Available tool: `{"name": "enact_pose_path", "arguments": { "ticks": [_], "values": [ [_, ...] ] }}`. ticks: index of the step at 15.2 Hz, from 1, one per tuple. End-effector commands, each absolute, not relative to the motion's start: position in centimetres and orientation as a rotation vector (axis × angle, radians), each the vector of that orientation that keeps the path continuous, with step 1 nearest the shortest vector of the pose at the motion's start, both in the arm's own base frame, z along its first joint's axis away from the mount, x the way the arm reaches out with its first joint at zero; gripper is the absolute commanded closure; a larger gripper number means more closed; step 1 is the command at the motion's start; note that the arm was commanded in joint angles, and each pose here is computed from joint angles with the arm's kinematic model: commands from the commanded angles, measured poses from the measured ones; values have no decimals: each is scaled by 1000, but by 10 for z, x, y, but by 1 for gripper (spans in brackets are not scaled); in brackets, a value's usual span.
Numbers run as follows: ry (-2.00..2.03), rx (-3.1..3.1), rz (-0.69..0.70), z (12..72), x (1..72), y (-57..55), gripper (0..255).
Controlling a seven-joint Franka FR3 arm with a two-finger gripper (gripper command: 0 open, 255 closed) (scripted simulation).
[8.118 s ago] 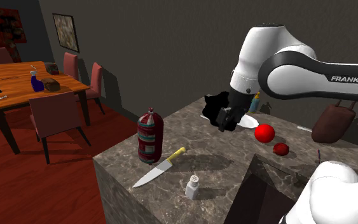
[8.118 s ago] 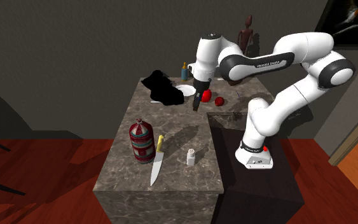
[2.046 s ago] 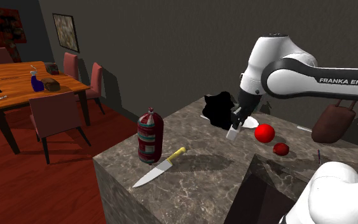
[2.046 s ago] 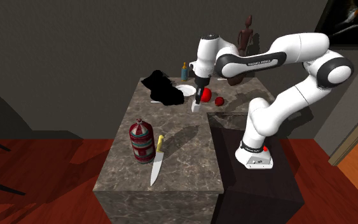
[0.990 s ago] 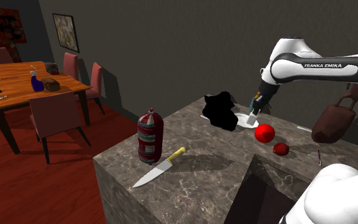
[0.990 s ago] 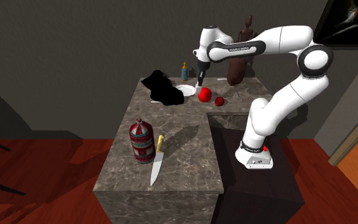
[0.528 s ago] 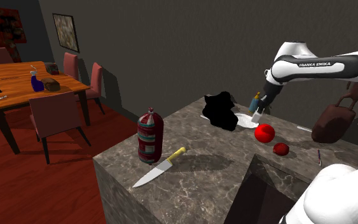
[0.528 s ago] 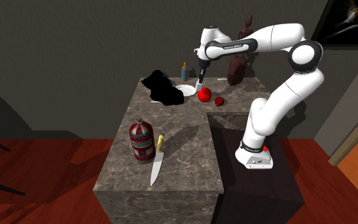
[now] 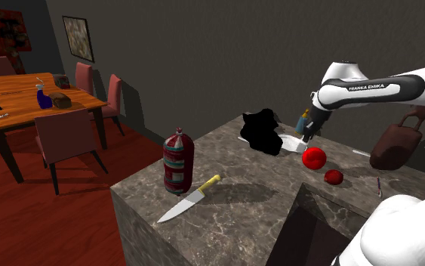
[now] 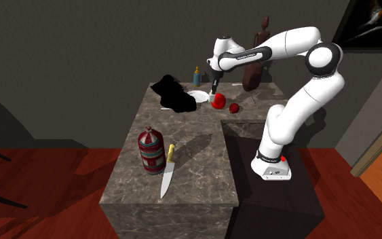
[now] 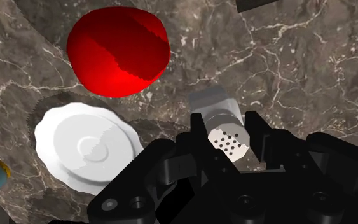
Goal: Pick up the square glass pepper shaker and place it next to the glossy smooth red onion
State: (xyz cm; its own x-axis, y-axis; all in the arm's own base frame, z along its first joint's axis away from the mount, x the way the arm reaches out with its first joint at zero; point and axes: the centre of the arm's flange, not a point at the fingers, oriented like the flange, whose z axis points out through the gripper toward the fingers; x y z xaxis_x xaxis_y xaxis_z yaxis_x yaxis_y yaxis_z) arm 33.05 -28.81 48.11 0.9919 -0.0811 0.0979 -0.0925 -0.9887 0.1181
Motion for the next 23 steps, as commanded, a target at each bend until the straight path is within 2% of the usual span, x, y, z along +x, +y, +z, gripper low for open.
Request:
{"name": "enact_pose_path", "arguments": {
  "ticks": [1,18,23],
  "values": [
    [-132,3013,141,470,330,-288,255],
    [-132,3013,141,378,330,-288,255],
    [-132,3013,141,378,330,-288,255]
  ]
}}
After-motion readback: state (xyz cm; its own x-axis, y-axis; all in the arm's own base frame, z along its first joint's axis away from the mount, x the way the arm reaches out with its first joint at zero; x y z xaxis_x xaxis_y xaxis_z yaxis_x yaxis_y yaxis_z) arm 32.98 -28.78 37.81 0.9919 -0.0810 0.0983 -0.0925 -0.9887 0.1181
